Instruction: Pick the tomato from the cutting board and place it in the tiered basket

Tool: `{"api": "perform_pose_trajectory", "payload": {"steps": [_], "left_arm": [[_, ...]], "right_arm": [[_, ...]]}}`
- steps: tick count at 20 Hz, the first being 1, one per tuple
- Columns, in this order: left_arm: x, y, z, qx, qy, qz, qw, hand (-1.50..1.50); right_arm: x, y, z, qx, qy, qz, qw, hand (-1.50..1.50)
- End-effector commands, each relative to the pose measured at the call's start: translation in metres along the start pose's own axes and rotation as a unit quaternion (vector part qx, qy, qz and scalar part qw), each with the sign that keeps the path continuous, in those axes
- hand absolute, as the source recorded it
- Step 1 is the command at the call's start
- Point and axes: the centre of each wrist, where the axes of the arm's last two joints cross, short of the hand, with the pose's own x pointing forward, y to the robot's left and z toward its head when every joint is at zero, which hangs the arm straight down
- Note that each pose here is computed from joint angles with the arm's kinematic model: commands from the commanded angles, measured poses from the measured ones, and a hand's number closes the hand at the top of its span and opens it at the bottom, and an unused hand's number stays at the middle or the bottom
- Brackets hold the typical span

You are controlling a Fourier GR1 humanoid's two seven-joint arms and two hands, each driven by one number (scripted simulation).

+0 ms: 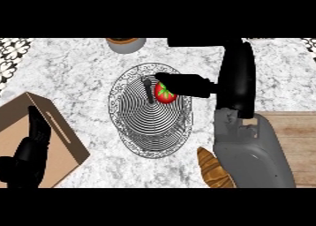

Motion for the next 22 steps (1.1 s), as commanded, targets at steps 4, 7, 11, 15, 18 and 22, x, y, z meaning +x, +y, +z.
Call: {"api": "perform_pose_trajectory", "payload": {"steps": [4,7,11,15,18,22], "left_arm": [[-0.047,-0.008,0.021,-0.013,0.110,0.008,0.9938,0.00],[-0.048,-0.018,0.025,-0.005,0.115,0.004,0.9934,0.00],[-0.049,-0.013,0.027,0.011,0.117,0.006,0.9931,0.00],[-0.048,0.004,0.032,0.025,0.130,0.011,0.9912,0.00],[-0.048,0.003,0.037,0.030,0.119,0.011,0.9923,0.00],[-0.047,0.006,0.036,0.027,0.121,0.008,0.9922,0.00]], "right_arm": [[-0.014,-0.063,-0.011,-0.151,0.031,-0.037,0.987,-1.50],[-0.013,-0.092,-0.002,-0.171,0.044,-0.057,0.983,-1.50],[-0.028,-0.138,0.017,-0.179,0.054,-0.067,0.980,-1.50],[-0.041,-0.178,0.039,-0.182,0.063,-0.055,0.980,-1.50],[-0.045,-0.203,0.056,-0.162,0.052,-0.048,0.984,-1.50],[-0.055,-0.227,0.070,-0.143,0.054,-0.057,0.987,-1.50]]}}
